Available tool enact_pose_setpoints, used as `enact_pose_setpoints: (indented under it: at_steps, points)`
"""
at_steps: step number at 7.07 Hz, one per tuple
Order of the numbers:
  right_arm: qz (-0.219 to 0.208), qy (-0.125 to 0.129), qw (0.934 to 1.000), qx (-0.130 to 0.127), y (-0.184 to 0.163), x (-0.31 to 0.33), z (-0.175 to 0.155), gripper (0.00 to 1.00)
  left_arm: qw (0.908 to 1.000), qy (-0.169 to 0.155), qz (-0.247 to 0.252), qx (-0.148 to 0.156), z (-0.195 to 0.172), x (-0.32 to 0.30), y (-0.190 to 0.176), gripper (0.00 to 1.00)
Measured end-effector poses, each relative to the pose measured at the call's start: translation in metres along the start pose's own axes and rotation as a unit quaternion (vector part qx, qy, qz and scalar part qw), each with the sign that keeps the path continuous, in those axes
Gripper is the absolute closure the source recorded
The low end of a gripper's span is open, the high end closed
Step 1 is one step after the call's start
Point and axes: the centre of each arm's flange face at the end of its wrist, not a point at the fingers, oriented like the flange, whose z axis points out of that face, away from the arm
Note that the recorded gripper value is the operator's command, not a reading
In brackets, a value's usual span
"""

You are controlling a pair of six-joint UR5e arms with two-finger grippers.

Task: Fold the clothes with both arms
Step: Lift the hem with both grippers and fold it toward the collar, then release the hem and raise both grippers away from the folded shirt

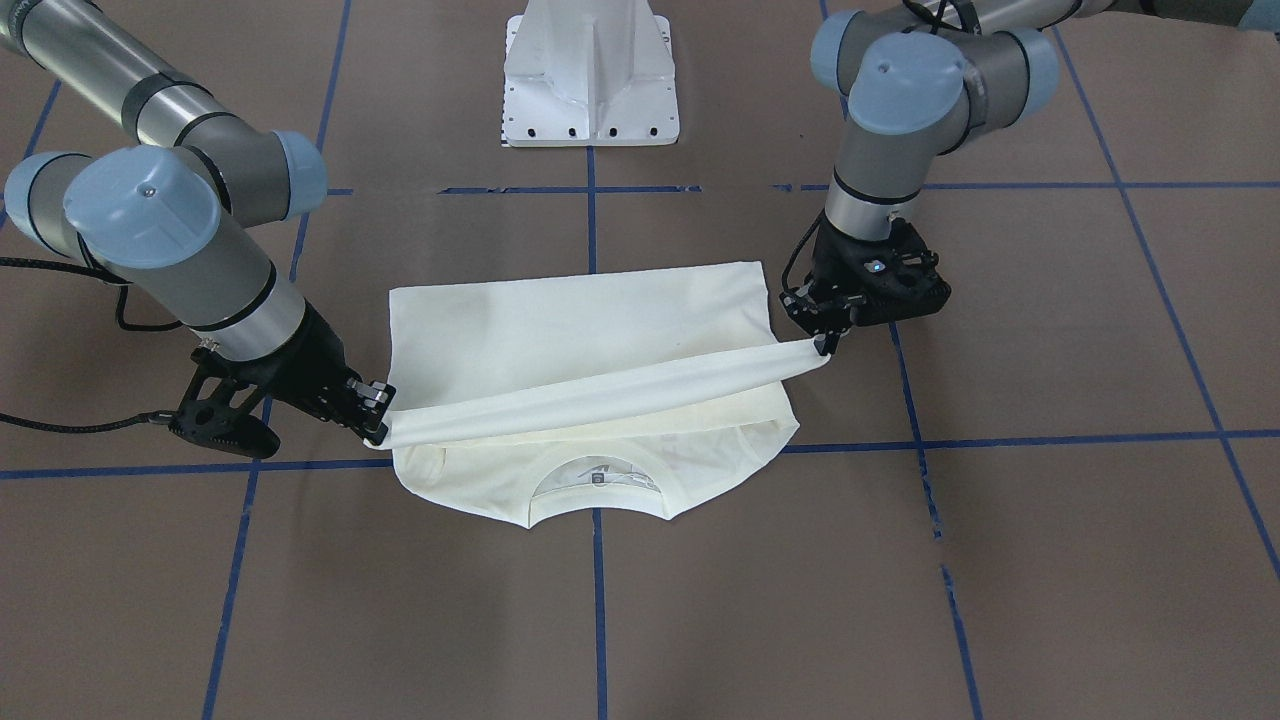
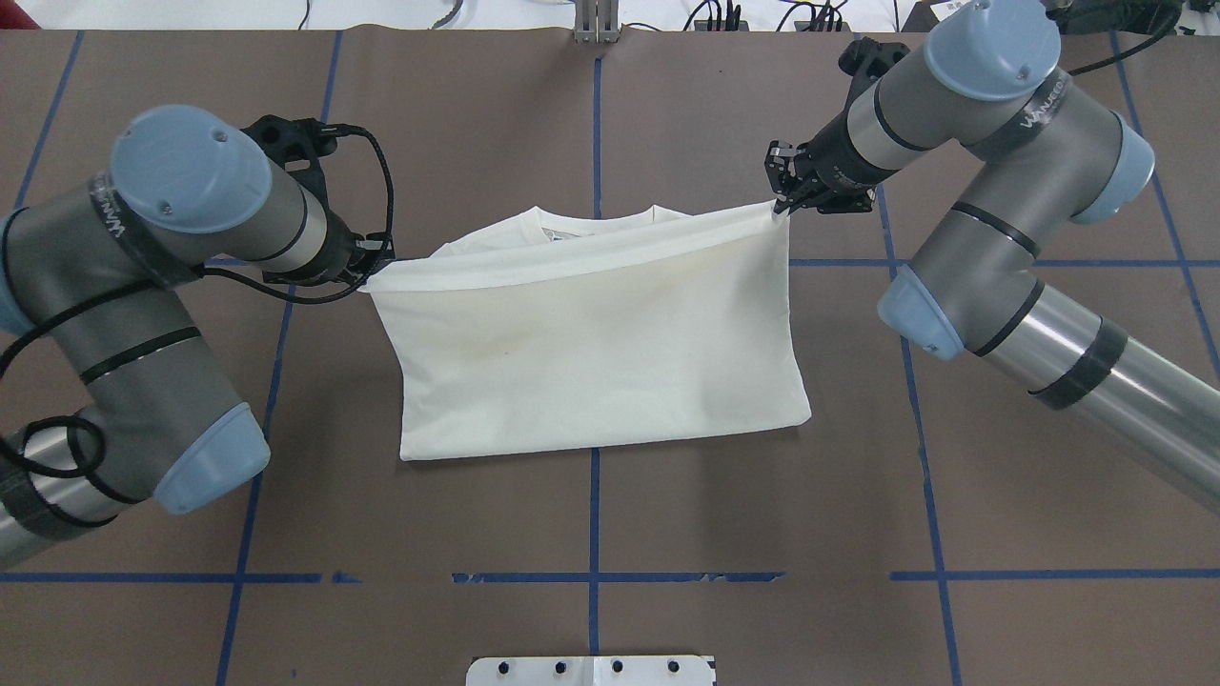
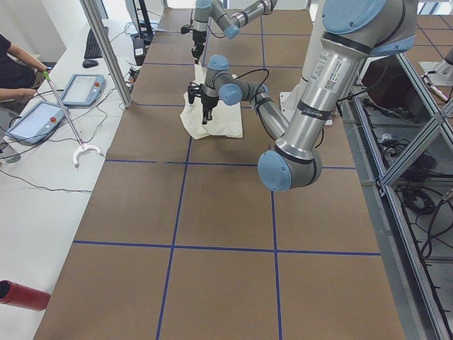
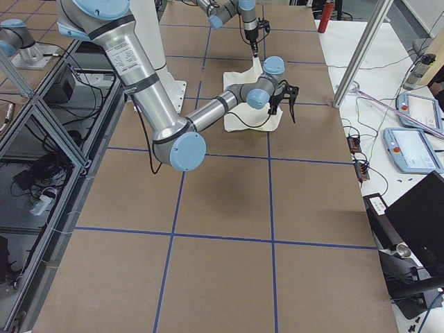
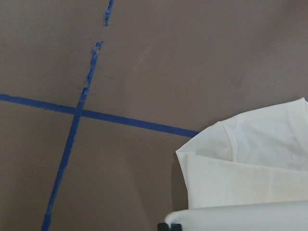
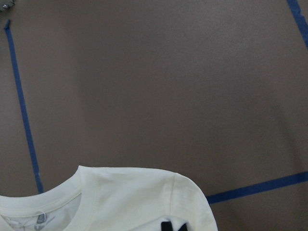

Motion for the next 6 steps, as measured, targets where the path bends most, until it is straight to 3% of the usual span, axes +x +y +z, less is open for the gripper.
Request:
enact_pose_setpoints:
  at_steps: [4,5,6]
  points:
    - [0.002,0.016,0.9998,-0.007,0.000,0.003,0.020,1.00,0.9993,0.005,-0.036,0.007,0.045,0.023,-0.025,1.00]
    - [0.001,0.019,0.9998,-0.009,0.003,0.003,0.026,0.41,0.9992,0.007,-0.038,0.007,0.046,0.024,-0.026,0.73]
    - [0.002,0.022,0.9997,-0.010,0.003,0.003,0.030,0.00,0.9992,0.007,-0.038,0.007,0.047,0.024,-0.026,0.08]
